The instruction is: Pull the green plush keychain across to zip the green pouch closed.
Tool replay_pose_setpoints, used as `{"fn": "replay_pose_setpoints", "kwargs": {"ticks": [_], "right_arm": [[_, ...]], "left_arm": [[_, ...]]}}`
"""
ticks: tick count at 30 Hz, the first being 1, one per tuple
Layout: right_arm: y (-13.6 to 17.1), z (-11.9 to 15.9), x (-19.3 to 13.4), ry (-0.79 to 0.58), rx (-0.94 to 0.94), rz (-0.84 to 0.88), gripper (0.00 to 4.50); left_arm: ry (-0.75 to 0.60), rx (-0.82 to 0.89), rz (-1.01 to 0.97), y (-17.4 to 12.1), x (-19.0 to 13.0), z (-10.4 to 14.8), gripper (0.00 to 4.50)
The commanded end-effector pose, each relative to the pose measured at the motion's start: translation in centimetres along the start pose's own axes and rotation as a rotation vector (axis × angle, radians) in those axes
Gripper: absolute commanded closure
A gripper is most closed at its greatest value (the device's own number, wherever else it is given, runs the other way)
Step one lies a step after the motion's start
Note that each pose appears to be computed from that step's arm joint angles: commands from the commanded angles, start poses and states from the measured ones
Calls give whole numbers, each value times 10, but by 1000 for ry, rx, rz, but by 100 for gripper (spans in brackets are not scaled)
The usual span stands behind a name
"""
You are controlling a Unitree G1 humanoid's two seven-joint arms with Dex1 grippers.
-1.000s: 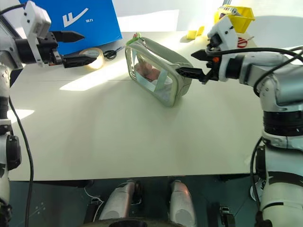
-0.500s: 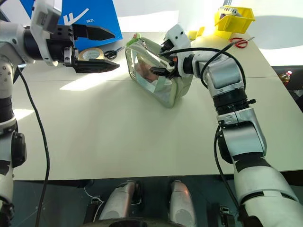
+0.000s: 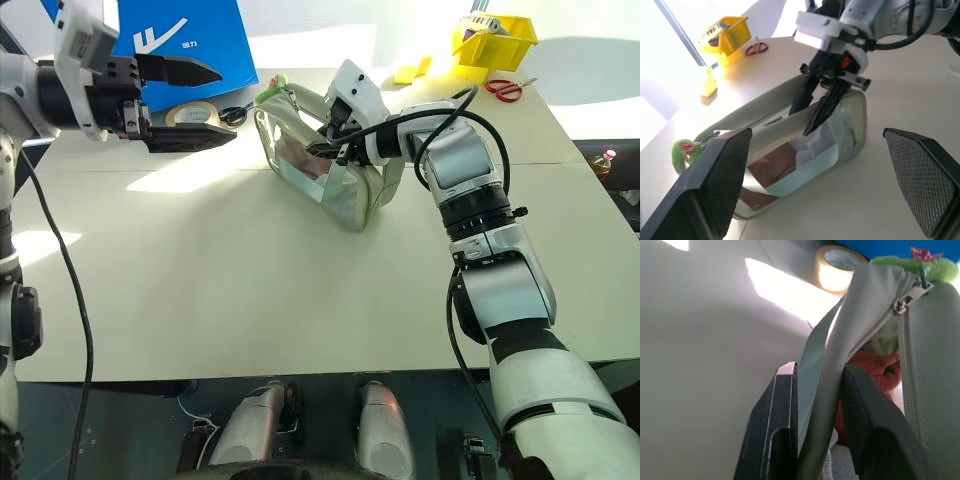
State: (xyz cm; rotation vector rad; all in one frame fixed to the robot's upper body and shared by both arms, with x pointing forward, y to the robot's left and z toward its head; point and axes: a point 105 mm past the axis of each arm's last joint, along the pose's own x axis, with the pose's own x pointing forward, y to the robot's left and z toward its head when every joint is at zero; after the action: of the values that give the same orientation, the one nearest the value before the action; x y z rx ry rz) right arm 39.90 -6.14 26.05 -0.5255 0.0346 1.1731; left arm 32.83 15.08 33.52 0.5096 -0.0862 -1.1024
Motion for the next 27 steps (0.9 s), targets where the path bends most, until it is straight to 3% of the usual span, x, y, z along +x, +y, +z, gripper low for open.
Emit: {"fn": "replay_pose_setpoints", "kwargs": {"ticks": [1, 4, 10, 14, 17, 27], "right_arm": [[0, 34, -18, -75, -147, 72, 336], [5, 38, -26, -77, -183, 134, 336], [-5, 15, -22, 25, -142, 87, 336], [-2, 9, -23, 49, -131, 105, 448], [0, 11, -26, 40, -139, 125, 448], [33, 56, -25, -154, -400, 242, 448]], "left_arm": [[-7, 49, 69, 11, -17, 8, 0], [2, 54, 83, 15, -21, 8, 0], [4, 58, 68, 11, -18, 6, 0], [5, 59, 57, 9, -17, 6, 0], [4, 60, 52, 10, -17, 7, 0], [2, 68, 44, 10, -17, 8, 0]]}}
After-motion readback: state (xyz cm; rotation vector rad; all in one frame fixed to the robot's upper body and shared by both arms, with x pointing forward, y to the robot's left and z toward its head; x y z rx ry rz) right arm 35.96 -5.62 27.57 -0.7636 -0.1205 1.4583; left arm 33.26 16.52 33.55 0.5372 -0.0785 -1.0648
